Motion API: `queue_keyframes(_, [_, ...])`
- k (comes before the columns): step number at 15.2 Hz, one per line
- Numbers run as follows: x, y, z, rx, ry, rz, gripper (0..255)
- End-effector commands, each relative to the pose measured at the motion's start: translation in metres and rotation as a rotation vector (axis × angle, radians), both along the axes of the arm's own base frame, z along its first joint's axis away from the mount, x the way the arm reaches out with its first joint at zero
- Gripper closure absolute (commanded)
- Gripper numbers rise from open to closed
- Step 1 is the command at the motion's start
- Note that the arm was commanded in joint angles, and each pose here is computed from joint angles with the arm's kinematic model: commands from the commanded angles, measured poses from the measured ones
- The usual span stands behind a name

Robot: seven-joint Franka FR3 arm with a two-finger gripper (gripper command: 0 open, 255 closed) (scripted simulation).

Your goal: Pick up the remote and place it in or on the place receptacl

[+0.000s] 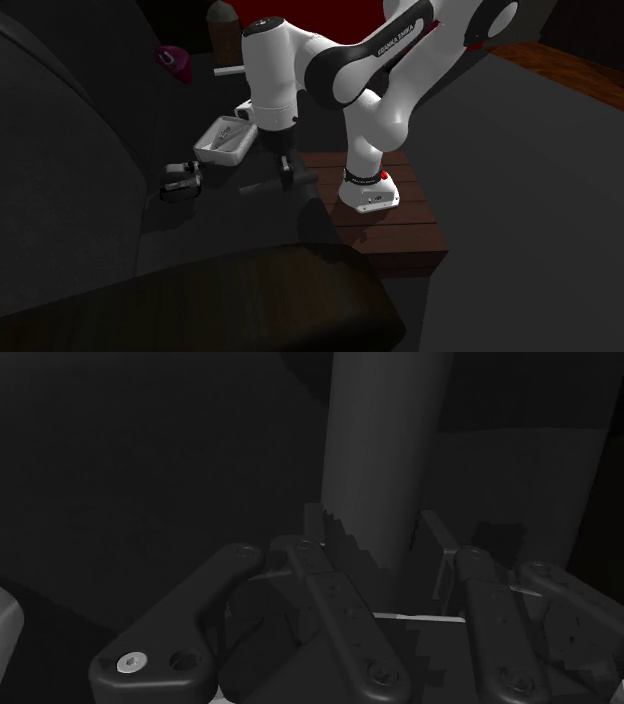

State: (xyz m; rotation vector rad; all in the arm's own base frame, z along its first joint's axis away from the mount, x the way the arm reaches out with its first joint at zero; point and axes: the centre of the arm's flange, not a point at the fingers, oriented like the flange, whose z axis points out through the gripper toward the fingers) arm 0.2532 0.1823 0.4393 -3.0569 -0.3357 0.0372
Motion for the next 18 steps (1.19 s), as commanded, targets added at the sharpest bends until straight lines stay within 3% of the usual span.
queue_keyframes(1, [0.007, -0.011, 0.004, 0.000, 0.000, 0.000, 255])
queue_keyframes(18, [0.126, -0.202, -0.002, 0.000, 0.000, 0.000, 255])
